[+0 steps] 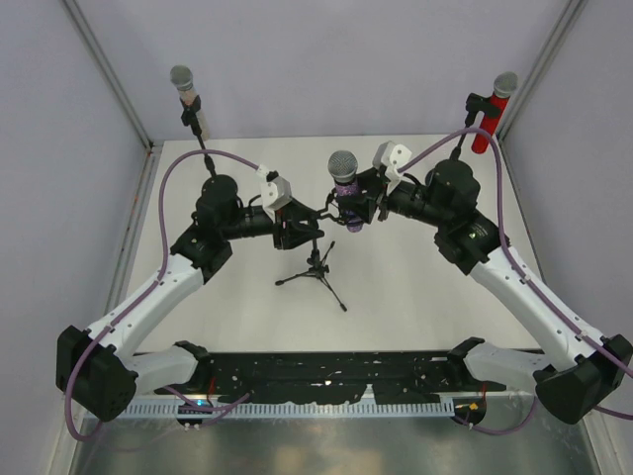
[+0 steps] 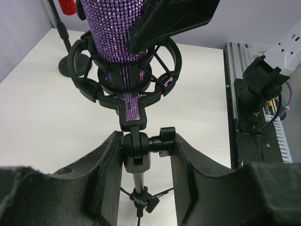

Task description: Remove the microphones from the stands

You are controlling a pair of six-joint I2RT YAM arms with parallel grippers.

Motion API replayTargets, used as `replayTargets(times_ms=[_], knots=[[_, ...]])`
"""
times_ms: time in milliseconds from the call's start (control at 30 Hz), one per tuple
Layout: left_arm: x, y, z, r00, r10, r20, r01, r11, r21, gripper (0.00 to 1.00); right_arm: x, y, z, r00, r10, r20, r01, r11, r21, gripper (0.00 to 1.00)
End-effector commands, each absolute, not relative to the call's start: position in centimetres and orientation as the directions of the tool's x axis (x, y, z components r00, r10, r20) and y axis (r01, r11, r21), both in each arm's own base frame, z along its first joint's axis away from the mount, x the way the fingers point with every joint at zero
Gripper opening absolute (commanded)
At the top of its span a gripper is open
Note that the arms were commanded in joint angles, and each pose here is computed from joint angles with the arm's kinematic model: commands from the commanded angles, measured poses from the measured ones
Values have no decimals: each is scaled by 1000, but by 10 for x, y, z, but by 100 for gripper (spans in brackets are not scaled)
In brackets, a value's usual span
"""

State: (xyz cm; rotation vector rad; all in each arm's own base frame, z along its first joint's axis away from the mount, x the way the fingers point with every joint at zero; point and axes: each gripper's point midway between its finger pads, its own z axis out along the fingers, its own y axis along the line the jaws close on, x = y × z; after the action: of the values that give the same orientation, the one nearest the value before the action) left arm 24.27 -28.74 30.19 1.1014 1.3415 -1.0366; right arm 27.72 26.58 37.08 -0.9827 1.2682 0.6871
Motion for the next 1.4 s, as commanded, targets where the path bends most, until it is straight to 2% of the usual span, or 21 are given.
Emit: replayTargets(times_ms=[0, 433, 800, 1200, 1267, 1367], knots=[[244, -283, 267, -127, 122, -984, 971, 219, -99, 31, 261, 266, 437, 336, -46, -941, -851, 414, -324, 20], [243, -283, 265, -135, 127, -983, 971, 213, -106, 31, 240, 270, 471, 350, -31, -936, -877, 341, -339, 14], [244, -284, 263, -136, 132, -982, 972, 211, -106, 31, 237, 267, 511, 356, 2, -934, -870, 365, -331, 13], [244, -283, 263, -133, 131, -982, 972, 211, -103, 33, 253, 246, 534, 384, -27, -923, -786, 515, -342, 13], [243, -283, 264, -132, 131, -983, 972, 211, -102, 36, 262, 240, 534, 384, -38, -922, -752, 567, -337, 13], [242, -282, 266, -122, 128, -984, 973, 212, -93, 46, 273, 228, 536, 401, -54, -914, -691, 638, -341, 13]])
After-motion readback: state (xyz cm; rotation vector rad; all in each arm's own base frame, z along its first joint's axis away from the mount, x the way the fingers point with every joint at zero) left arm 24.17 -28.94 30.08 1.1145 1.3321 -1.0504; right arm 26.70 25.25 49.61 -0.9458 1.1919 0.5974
